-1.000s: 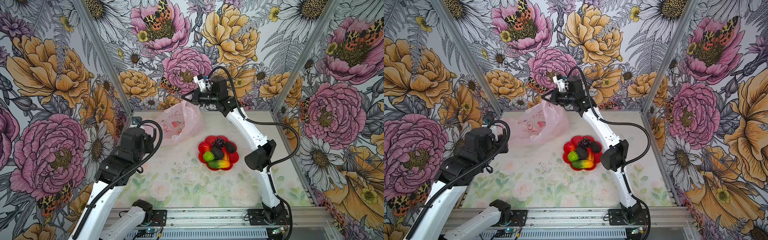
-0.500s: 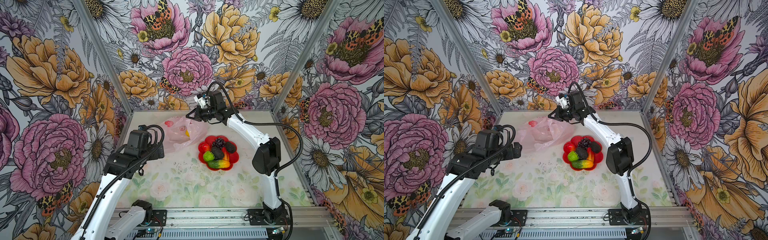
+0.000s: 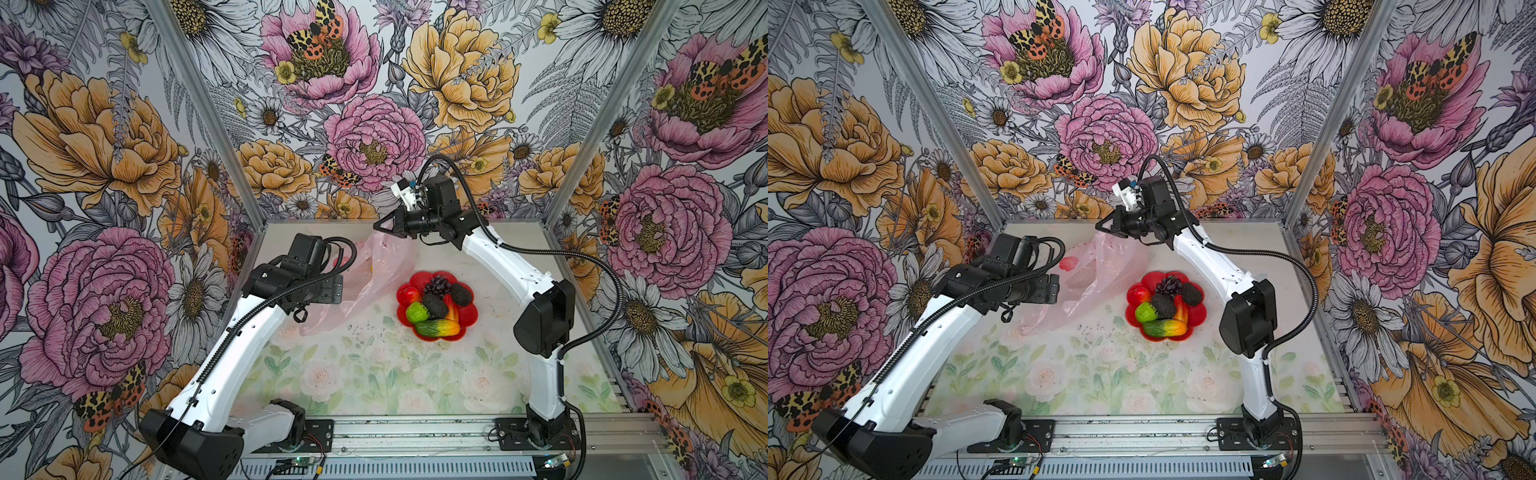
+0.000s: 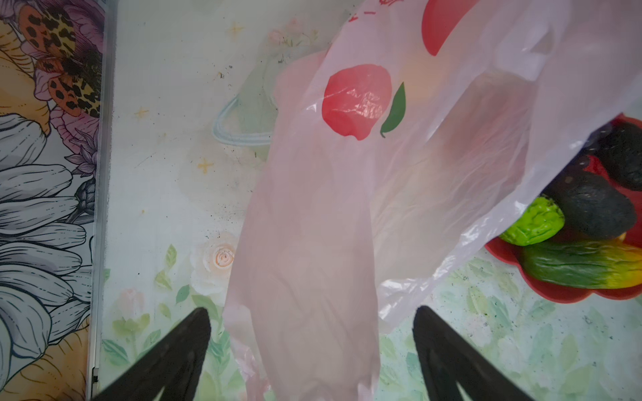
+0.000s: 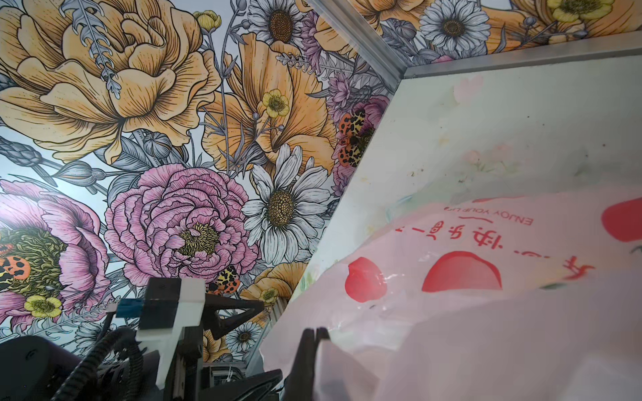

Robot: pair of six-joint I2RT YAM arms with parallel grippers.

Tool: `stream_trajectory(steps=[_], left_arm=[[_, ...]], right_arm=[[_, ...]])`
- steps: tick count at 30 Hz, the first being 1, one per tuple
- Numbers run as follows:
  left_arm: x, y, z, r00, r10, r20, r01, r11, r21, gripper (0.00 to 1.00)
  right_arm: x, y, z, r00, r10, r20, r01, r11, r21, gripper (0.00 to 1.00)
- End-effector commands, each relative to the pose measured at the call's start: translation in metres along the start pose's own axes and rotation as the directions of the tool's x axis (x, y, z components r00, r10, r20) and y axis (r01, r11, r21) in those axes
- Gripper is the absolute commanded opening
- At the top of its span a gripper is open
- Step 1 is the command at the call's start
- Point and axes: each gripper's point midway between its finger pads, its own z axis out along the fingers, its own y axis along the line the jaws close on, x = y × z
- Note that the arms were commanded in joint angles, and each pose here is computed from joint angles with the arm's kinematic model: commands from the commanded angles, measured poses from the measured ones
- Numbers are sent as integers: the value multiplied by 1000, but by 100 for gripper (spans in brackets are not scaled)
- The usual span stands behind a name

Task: Place the fruits into the plastic bag

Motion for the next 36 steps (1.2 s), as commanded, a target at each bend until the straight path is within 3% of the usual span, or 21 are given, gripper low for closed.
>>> stream_trajectory(steps=[1, 5, 11, 22, 23, 26, 27, 28, 33, 36], left_arm=[[5, 3, -13, 999, 40, -11, -40, 999, -22, 92], [15, 6, -17, 999, 40, -17, -41, 998, -39, 88], [34, 4, -5, 997, 32, -65, -34, 999, -33, 70], [45, 6, 18, 993, 20, -114, -24, 999, -36, 59], [44, 8, 20, 993, 20, -114, -25, 999, -46, 54], [35, 14, 25, 995, -13, -99, 7, 998, -61, 12], [31, 17, 25, 995, -34, -90, 28, 998, -62, 4], [27, 19, 25, 995, -52, -82, 47, 997, -62, 0], [-18, 44, 8, 982, -182, 47, 185, 979, -83, 0], [-64, 48, -3, 949, -281, 142, 284, 959, -3, 0]], right_arm=[[-10, 15, -8, 999, -42, 22, 43, 998, -34, 0], [-20, 19, -4, 999, -40, 31, 41, 998, -56, 0], [-30, 23, -1, 999, -35, 42, 38, 996, -76, 0], [-30, 19, 1, 999, -17, 40, 20, 998, -67, 0], [-30, 20, 1, 999, -18, 42, 21, 998, -67, 0], [-29, 18, 2, 999, -14, 38, 17, 998, -62, 0], [-27, 15, 2, 999, -13, 33, 15, 998, -58, 0], [-27, 12, 1, 999, -11, 30, 12, 999, -49, 0], [-44, -22, -5, 996, -17, 84, 12, 998, 60, 0], [-72, -23, 1, 987, -51, 154, 40, 996, 73, 0]])
